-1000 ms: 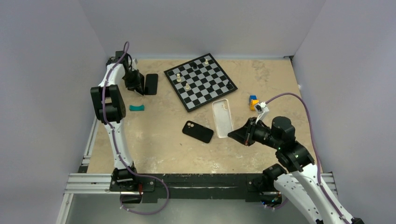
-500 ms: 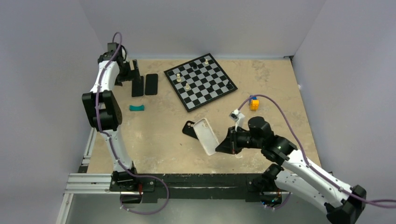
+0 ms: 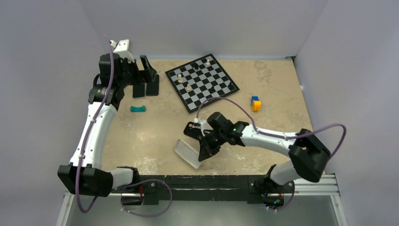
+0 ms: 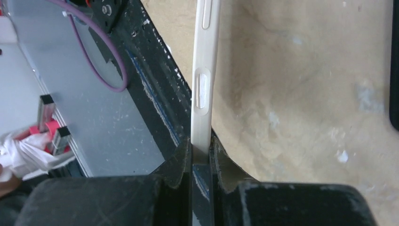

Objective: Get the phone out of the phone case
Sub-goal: Place the phone case at the center of the board, then reset both arms

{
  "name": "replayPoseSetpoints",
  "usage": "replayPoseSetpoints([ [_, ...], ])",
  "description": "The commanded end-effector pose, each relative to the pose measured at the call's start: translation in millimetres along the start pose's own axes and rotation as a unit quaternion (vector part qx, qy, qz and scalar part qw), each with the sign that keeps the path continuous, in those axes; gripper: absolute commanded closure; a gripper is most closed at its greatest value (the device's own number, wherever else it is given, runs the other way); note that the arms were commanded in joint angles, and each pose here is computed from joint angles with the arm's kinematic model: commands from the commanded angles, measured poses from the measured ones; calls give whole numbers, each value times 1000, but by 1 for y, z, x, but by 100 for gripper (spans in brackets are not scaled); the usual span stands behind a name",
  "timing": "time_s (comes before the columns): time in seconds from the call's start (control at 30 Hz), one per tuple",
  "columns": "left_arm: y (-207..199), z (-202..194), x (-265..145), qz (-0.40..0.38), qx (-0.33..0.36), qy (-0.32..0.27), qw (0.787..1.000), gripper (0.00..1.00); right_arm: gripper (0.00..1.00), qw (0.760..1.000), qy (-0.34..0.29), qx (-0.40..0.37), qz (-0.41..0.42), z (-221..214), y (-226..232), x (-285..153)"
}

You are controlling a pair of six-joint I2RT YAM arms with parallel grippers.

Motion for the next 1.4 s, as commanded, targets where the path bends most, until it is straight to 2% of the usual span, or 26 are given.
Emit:
replayPoseSetpoints([
  [0.0,-7,-9,13,-40,3,-4,999,2,100,996,25,-79,44,16,-4,4],
  [0.17,-11,-11,17,-62,-15,13,998,4,100,995,67,-70,34,9,-24,17],
  [0.23,-12,-10,17,-66,-16,14,998,4,100,995,67,-68,39,7,-27,18],
  [0.53,-17,-9,13,-88,-24,13,996,5,93,996,63,-43,-43,11,-48,22],
  [0.7,-16,-10,15,-89,-25,17,996,6,72,994,51,-40,-90,21,-50,17],
  [0.83,-17,-11,17,-99,-30,21,994,6,62,990,27,-40,-135,34,-49,8],
  [0.9,-15,-12,18,-94,-29,21,995,6,52,987,8,-33,-158,42,-46,1],
  [0.97,-14,-13,19,-89,-28,22,995,6,48,981,-18,-29,-189,48,-44,-9],
  [1.03,-14,-12,18,-88,-26,20,996,6,47,975,-57,-26,-211,54,-35,-25],
  [1.07,-14,-12,17,-86,-26,19,996,7,47,968,-89,-23,-233,58,-31,-37],
  [1.13,-14,-11,14,-83,-24,12,996,7,47,926,-201,0,-320,64,-24,-77],
  [1.17,-14,-10,11,-81,-23,7,996,8,46,900,-289,12,-327,58,-8,-109],
  [1.2,-14,-10,10,-80,-23,2,997,8,42,873,-363,16,-325,49,3,-136],
  [1.27,-16,-8,4,-84,-22,-13,996,8,27,819,-487,7,-303,25,22,-182],
  [1.3,-17,-7,1,-88,-22,-21,996,8,23,785,-541,3,-301,11,28,-204],
  [1.37,-19,-6,-6,-99,-17,-43,994,8,20,730,-611,6,-304,-15,35,-237],
])
Point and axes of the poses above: each gripper's point midway between its finger pads, its own x axis out along the fingers, its own y axis along the line the jaws close on, z = x × y, the point moved 9 cm from there along -x, back along the fingers, and after that the axes turned 8 degrees about -x, right-handed, at the moved point
